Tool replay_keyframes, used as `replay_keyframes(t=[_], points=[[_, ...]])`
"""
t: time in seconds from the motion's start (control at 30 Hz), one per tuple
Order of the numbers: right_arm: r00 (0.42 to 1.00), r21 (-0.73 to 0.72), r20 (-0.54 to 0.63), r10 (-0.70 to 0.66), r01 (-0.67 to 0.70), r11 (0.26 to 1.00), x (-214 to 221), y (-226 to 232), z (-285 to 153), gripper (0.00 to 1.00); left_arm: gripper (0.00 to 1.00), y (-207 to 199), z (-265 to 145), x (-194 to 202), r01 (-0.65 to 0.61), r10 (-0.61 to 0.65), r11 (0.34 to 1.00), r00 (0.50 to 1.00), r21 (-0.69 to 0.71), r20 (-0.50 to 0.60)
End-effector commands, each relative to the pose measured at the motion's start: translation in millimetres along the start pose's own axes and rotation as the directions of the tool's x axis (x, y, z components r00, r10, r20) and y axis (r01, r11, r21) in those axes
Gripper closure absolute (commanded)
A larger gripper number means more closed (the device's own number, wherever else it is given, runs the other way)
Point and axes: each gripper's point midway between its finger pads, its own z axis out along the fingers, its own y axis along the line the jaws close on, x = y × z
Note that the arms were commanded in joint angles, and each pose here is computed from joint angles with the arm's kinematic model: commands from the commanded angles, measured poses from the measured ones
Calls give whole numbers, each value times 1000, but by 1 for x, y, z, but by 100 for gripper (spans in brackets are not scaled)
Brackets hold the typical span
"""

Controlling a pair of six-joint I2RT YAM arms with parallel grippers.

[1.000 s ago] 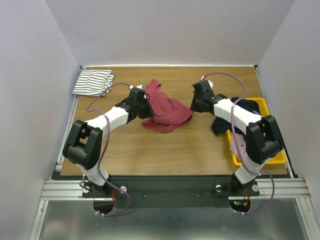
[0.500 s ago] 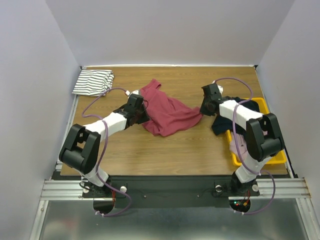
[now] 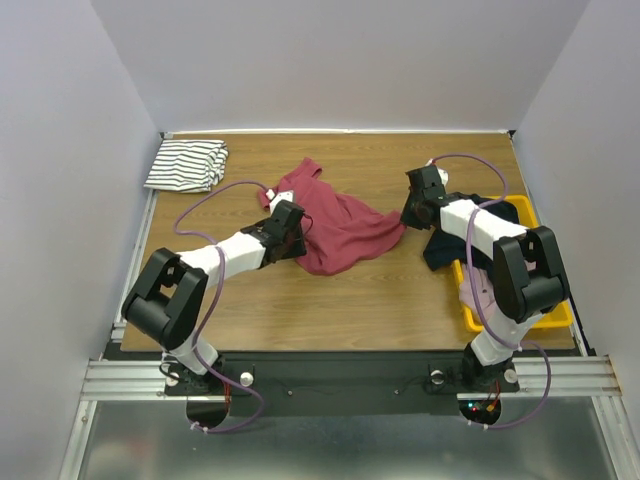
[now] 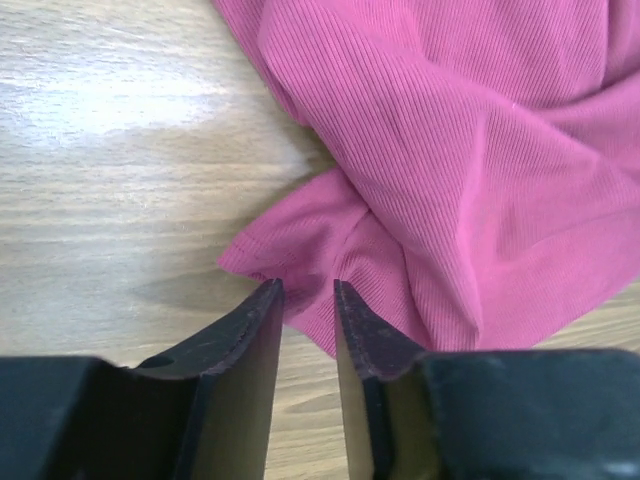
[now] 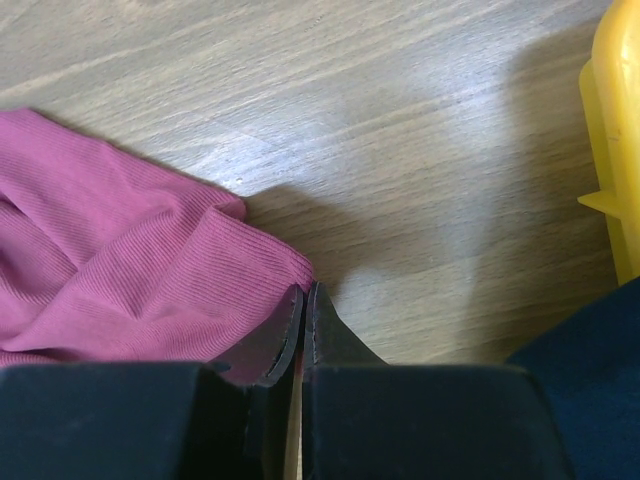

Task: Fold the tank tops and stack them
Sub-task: Flatten the tank top out

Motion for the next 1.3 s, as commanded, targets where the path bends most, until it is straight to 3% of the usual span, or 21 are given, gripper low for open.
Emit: replay_keyframes(t=[0.0, 0.47, 0.9, 1.27], points=[[1000, -18, 15, 8, -8, 1000, -2, 3, 4, 100, 60, 4, 0, -9, -57, 60, 996, 998, -63, 36], [1000, -38, 10, 8, -8, 999, -1, 7, 4, 100, 57, -1, 1, -15, -189, 199, 969, 979, -159, 49], [1000, -49, 6, 9, -8, 999, 1, 9, 5, 100, 56, 5, 1, -9, -285, 287, 934, 958, -218, -19], [1000, -58, 6, 8, -7, 998, 2, 9, 5, 100, 55, -3, 2, -2, -344, 338, 924, 939, -166, -62]])
